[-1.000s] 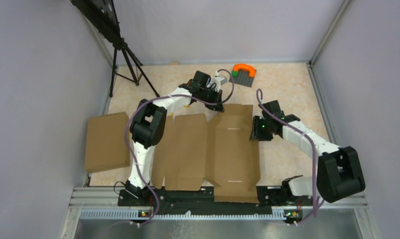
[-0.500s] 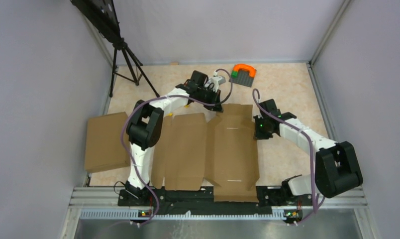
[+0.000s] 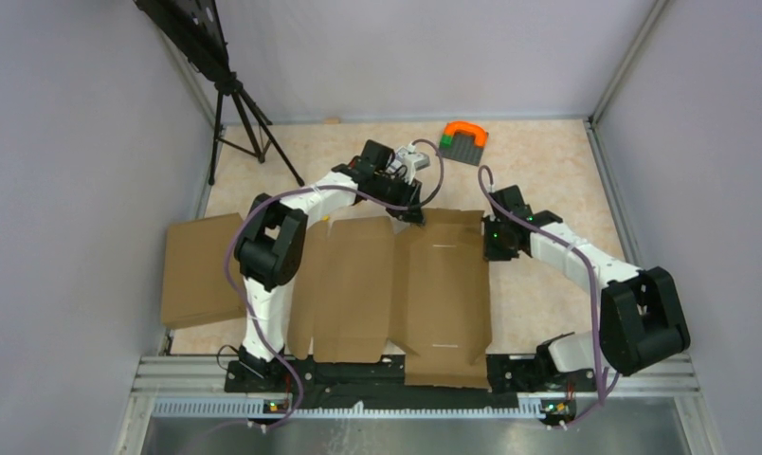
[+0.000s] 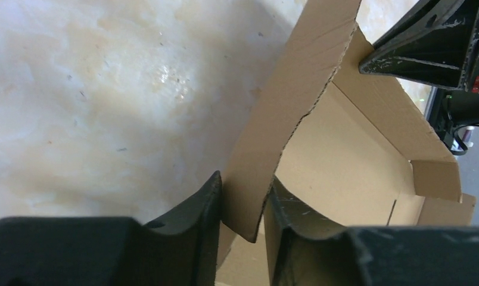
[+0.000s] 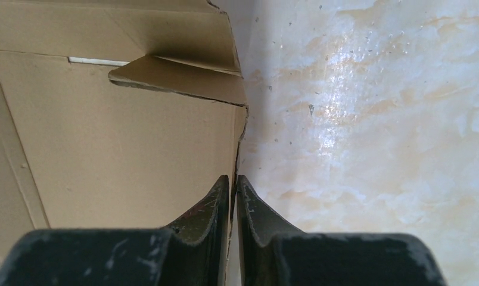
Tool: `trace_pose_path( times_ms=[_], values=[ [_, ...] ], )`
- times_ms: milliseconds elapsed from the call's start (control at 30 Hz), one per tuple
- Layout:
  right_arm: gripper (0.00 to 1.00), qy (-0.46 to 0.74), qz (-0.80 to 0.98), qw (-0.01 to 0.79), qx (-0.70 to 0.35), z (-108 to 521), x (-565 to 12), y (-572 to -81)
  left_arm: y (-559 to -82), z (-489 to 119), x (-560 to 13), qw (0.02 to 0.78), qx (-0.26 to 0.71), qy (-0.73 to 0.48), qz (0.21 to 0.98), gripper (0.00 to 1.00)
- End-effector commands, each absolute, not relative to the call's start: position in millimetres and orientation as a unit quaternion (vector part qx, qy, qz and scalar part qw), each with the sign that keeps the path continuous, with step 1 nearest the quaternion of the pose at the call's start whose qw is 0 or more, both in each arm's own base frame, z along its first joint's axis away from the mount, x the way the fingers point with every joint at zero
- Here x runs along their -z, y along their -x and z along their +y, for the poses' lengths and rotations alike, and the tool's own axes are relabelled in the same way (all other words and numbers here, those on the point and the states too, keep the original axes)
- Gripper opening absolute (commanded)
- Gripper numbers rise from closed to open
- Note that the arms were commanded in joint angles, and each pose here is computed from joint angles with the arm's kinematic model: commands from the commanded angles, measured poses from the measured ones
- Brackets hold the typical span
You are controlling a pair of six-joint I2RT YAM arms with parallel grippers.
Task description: Fold the paper box
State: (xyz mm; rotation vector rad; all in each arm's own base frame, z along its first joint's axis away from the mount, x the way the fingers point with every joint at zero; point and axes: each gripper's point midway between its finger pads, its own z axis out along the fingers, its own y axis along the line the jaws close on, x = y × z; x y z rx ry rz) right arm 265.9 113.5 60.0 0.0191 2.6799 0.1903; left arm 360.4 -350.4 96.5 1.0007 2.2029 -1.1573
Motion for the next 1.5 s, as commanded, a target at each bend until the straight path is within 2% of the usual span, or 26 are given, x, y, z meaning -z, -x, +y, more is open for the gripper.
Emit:
trace_pose_path(
  times_ms=[0,300,600,733,933,1333,1467],
  values=[
    [0.09,-0.008,0.963,0.259,-0.073,123.1,-75.3,-284.0,-340.3,-349.5,-116.6,0.225,0.430,-0.382,0.787,0.37],
    [0.03,-0.012,0.962,0.263,-0.073,125.9,-73.4,-285.0,-333.9,-348.4,-129.2,0.231,0.435,-0.383,0.781,0.53],
    [0.02,-0.022,0.955,0.281,-0.086,128.5,-75.3,-284.2,-328.3,-351.3,-136.6,0.230,0.445,-0.381,0.777,0.58],
    [0.02,-0.026,0.954,0.286,-0.089,128.2,-73.8,-283.8,-325.2,-351.3,-137.2,0.229,0.450,-0.379,0.776,0.64],
    [0.02,-0.029,0.952,0.291,-0.094,128.9,-72.1,-282.7,-320.3,-352.5,-133.7,0.219,0.457,-0.378,0.775,0.64],
    [0.07,-0.028,0.950,0.292,-0.103,131.1,-71.6,-280.9,-318.3,-356.1,-135.7,0.220,0.464,-0.384,0.767,0.77],
    [0.07,-0.025,0.951,0.291,-0.103,131.0,-71.6,-280.2,-313.1,-359.8,-143.0,0.208,0.485,-0.389,0.755,0.86]
  ],
)
